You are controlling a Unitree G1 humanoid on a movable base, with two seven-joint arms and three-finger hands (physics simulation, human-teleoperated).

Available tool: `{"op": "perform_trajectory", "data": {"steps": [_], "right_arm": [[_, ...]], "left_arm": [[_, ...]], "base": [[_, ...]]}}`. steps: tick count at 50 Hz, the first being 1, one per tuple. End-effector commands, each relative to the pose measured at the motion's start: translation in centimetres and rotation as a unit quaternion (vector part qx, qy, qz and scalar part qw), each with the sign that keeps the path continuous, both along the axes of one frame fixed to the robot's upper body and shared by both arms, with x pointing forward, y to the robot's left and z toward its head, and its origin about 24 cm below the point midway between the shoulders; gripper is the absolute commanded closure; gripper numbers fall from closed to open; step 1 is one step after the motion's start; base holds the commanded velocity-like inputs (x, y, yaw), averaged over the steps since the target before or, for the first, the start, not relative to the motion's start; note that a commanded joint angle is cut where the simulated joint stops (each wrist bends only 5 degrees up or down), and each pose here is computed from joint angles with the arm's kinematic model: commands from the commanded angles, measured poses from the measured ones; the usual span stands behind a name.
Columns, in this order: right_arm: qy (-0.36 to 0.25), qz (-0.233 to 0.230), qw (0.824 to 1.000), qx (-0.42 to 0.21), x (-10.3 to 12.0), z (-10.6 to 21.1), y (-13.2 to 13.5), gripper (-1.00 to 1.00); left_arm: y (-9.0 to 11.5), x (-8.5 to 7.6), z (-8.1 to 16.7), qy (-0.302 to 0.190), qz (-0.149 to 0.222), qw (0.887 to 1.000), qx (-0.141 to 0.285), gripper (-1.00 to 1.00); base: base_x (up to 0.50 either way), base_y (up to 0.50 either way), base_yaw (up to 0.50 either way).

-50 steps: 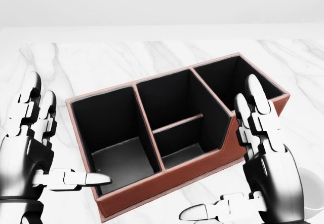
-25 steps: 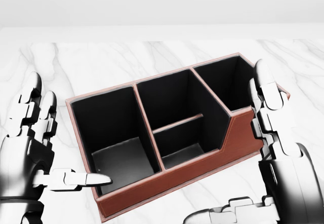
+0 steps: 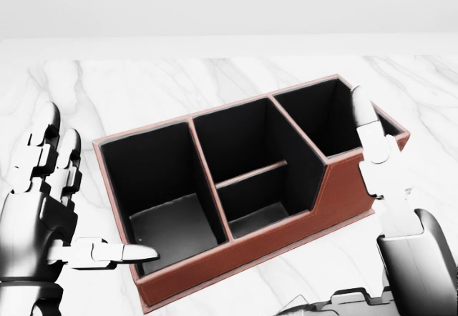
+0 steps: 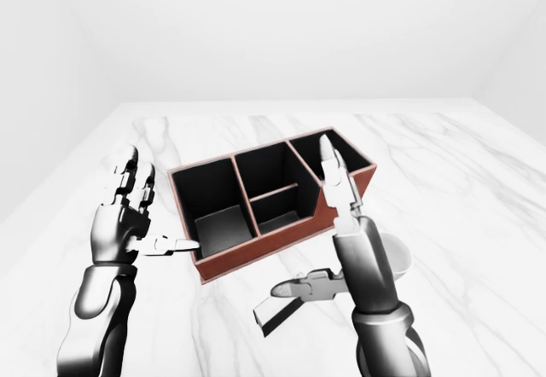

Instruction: Pick up the book and place it in the front compartment of the caddy.

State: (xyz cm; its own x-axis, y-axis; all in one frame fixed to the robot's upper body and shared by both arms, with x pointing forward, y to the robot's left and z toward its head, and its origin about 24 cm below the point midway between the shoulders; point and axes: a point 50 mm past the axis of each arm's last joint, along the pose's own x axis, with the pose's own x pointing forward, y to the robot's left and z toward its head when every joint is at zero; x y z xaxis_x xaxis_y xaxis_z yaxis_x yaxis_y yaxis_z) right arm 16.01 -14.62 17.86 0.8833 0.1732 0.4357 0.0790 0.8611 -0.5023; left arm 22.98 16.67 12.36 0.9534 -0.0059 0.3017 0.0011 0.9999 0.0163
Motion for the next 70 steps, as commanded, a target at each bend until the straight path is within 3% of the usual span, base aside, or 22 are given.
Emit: {"op": "perform_trajectory", "data": {"steps": [1, 17, 20, 43, 70], "right_arm": [[0.013, -0.012, 0.999, -0.045, -0.4, -0.1, 0.0, -1.0], [0.018, -0.011, 0.996, -0.092, -1.5, 0.5, 0.4, -1.0], [0.022, -0.029, 0.993, -0.11, -1.6, 0.4, 0.3, -1.0], [0.047, -0.025, 0.991, -0.123, -1.8, -0.5, 0.7, -1.0], [0.074, -0.005, 0.984, -0.164, -1.6, -3.9, 1.5, -1.0]], "left_arm": [[0.0, 0.1, -0.1, 0.002, 0.0, 1.0, 0.0, -1.0], [0.1, 0.2, -0.4, 0.008, 0.001, 1.0, 0.0, -1.0], [0.1, 0.2, -0.3, 0.007, 0.001, 1.0, 0.0, -1.0], [0.0, 0.3, -0.6, 0.013, 0.001, 1.0, 0.0, -1.0], [0.0, 0.2, -0.6, 0.013, 0.0, 1.0, 0.001, -1.0]], "base": [[0.0, 0.0, 0.0], [0.0, 0.0, 0.0], [0.0, 0.0, 0.0], [0.0, 0.0, 0.0], [0.0, 0.0, 0.0]]}}
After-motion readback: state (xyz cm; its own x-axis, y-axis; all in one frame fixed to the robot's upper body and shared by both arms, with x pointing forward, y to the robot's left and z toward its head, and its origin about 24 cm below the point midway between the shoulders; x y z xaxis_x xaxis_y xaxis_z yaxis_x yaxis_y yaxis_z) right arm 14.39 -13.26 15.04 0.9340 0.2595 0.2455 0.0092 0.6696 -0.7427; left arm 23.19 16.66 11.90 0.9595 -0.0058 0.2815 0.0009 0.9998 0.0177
